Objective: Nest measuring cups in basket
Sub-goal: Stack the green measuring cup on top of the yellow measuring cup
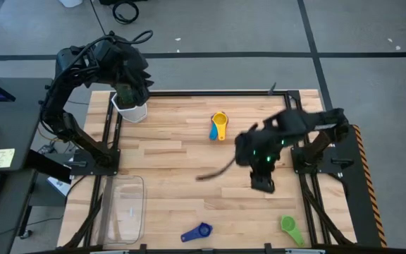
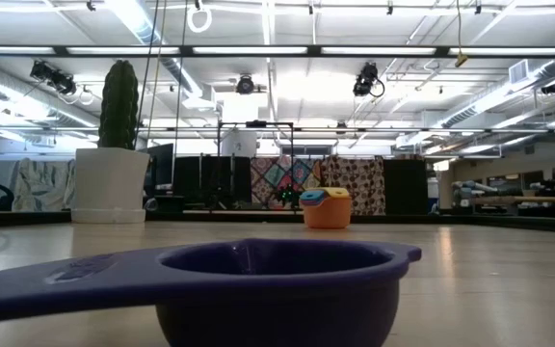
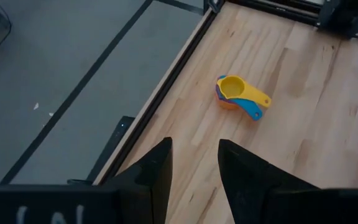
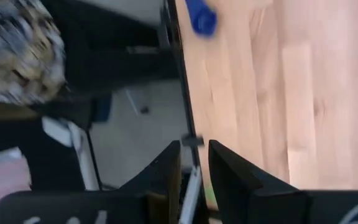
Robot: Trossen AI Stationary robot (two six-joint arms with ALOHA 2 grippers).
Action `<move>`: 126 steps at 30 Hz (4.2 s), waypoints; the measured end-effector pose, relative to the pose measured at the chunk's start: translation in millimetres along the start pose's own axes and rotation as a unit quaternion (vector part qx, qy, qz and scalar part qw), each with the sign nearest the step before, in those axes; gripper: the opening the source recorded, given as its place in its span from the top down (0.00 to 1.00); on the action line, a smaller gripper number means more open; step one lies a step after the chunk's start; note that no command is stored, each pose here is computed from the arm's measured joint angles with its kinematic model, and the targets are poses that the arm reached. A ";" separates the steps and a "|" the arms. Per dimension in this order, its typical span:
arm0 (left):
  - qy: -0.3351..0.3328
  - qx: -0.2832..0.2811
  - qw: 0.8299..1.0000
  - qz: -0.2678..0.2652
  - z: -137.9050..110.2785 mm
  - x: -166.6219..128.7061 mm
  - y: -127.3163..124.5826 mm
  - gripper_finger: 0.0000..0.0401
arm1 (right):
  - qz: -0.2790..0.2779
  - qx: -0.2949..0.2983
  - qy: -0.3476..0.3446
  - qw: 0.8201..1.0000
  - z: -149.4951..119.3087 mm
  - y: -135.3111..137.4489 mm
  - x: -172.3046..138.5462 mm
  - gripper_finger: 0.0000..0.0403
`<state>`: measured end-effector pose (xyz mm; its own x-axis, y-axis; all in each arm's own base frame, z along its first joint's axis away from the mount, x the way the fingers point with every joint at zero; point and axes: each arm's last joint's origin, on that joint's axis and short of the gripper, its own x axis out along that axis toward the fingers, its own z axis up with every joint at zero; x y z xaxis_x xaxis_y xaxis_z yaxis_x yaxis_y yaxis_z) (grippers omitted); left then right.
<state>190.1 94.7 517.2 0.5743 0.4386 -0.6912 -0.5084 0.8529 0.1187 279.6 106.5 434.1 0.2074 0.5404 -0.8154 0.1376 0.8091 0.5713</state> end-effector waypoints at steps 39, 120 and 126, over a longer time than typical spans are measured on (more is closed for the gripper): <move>0.000 0.000 1.000 0.000 0.0 0.0 0.0 0.66 | -0.191 0.190 0.257 0.928 -115.7 -68.3 239.2 0.79; 0.000 0.022 1.000 0.006 0.0 0.0 0.4 0.66 | -0.286 0.252 -0.214 0.899 82.4 -263.8 -9.4 0.96; 0.000 -0.001 1.000 0.006 0.0 0.1 0.4 0.66 | -0.280 0.218 -0.209 0.911 77.5 -288.6 -28.0 0.96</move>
<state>189.9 95.0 517.2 0.5681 0.4484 -0.6901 -0.5159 0.8473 0.1258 309.2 -160.0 299.2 0.3252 -0.1374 -0.9356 0.6883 0.7129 0.1346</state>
